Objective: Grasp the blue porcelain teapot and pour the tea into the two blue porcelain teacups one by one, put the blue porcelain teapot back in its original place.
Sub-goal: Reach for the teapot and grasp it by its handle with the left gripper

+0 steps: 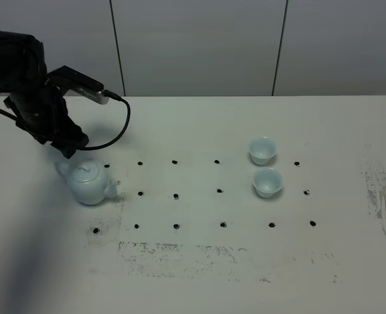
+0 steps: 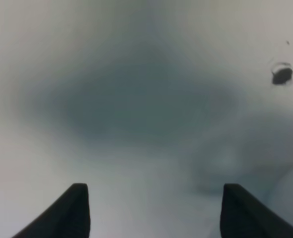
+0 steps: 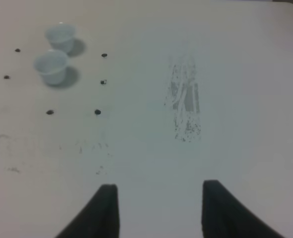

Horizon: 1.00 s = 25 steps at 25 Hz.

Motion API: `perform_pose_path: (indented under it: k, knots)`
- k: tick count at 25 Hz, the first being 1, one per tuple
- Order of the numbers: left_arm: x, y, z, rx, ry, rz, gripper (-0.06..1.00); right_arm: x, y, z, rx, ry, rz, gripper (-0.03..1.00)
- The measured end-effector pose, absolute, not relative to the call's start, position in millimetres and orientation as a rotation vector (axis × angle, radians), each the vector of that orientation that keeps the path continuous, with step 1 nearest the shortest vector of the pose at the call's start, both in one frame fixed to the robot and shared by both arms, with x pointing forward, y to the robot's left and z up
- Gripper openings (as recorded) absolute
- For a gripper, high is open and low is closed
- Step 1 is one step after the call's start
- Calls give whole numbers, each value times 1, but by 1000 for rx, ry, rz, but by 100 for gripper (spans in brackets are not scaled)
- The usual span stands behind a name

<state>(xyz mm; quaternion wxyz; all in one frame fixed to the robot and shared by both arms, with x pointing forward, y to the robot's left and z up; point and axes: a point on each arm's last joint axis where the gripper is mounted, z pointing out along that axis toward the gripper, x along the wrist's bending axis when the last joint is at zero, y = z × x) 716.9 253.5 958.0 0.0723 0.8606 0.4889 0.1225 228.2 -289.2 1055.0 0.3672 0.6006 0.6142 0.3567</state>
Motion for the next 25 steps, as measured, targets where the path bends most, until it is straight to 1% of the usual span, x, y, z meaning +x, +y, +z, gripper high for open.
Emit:
perform_pose_path:
  k: [2,5,9,12,19,22,25]
  knots:
    - [714,256,972,2537,1479,419,54,228,-289,1055,1543,1578,916,37]
    - [696,264,989,2462,1472,513,54,228,-289,1055,1543,1578,916,37]
    - [667,279,995,2306,1505,614,54,228,-289,1055,1543,1578,916,37]
    - [658,290,989,2134,1628,600,54,228,-289,1055,1543,1578,916,37]
    - [657,290,954,1952,1794,489,54,228,-289,1055,1543,1578,917,37]
    - [659,290,939,1958,1818,454,54,228,-289,1055,1543,1578,918,37]
    - [658,290,932,2016,1806,433,54,228,-289,1055,1543,1578,918,37]
